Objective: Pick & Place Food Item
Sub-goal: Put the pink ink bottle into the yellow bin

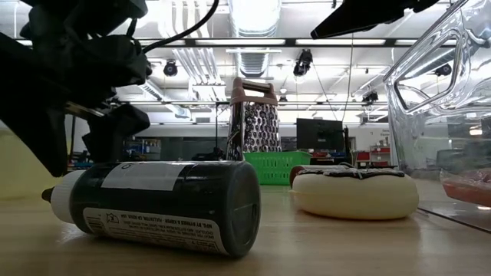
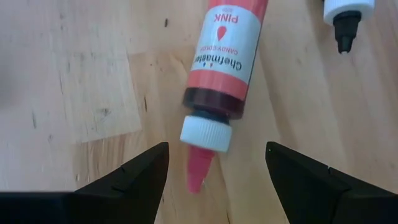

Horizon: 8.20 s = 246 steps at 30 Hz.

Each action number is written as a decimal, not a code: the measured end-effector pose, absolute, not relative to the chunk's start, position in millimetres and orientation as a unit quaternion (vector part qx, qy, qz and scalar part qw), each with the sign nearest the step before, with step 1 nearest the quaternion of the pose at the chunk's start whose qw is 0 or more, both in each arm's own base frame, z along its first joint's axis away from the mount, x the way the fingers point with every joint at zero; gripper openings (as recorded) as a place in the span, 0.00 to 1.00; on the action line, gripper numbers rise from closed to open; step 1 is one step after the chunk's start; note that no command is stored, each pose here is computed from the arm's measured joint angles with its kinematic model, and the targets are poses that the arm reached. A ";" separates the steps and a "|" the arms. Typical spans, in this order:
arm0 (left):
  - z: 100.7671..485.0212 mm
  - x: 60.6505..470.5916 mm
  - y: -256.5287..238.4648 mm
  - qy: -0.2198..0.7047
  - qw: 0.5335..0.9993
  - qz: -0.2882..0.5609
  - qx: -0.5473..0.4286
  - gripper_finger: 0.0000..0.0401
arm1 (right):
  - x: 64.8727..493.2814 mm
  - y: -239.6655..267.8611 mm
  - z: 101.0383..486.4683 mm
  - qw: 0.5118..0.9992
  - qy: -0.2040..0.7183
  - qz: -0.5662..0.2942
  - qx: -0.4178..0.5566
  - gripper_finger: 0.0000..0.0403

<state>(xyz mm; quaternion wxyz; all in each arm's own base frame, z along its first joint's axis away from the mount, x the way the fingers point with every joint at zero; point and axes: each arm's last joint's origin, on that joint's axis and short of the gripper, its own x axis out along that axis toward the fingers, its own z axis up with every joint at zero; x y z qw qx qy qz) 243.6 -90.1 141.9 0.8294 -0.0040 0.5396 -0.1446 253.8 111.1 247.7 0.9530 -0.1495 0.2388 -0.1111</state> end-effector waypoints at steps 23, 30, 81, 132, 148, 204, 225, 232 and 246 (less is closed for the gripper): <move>137.4 251.2 -92.4 0.519 0.843 -0.142 0.000 0.63 | 254.0 111.0 247.9 0.953 0.238 -0.112 -0.149 0.50; 137.4 251.0 -92.9 0.519 0.842 -0.148 0.000 0.38 | 254.0 111.0 247.9 0.953 0.238 -0.112 -0.149 0.50; 150.3 255.8 -88.7 0.482 0.867 -0.118 0.040 0.61 | 253.8 110.9 247.8 0.953 0.239 -0.112 -0.150 0.50; 125.8 299.9 -83.6 0.584 0.811 0.003 -0.032 0.52 | 252.8 110.3 246.0 0.950 0.248 -0.113 -0.154 0.50; 159.8 272.4 -75.2 0.648 0.761 0.026 -0.001 0.33 | 253.1 110.4 246.4 0.951 0.246 -0.113 -0.151 0.50; 194.6 193.4 -99.2 0.908 0.413 -0.055 -0.047 0.33 | 300.0 98.8 227.1 0.970 0.199 -0.057 -0.130 0.50; 126.2 181.9 -98.9 0.965 0.224 -0.107 -0.078 0.33 | 300.0 98.8 227.3 0.970 0.199 -0.058 -0.131 0.50; 131.1 197.6 -102.8 0.953 0.265 -0.130 -0.064 0.33 | 299.8 98.7 227.7 0.969 0.198 -0.057 -0.133 0.50; 130.1 202.0 -102.5 0.957 0.270 -0.092 -0.046 0.35 | 297.9 98.0 232.2 0.971 0.192 -0.057 -0.131 0.50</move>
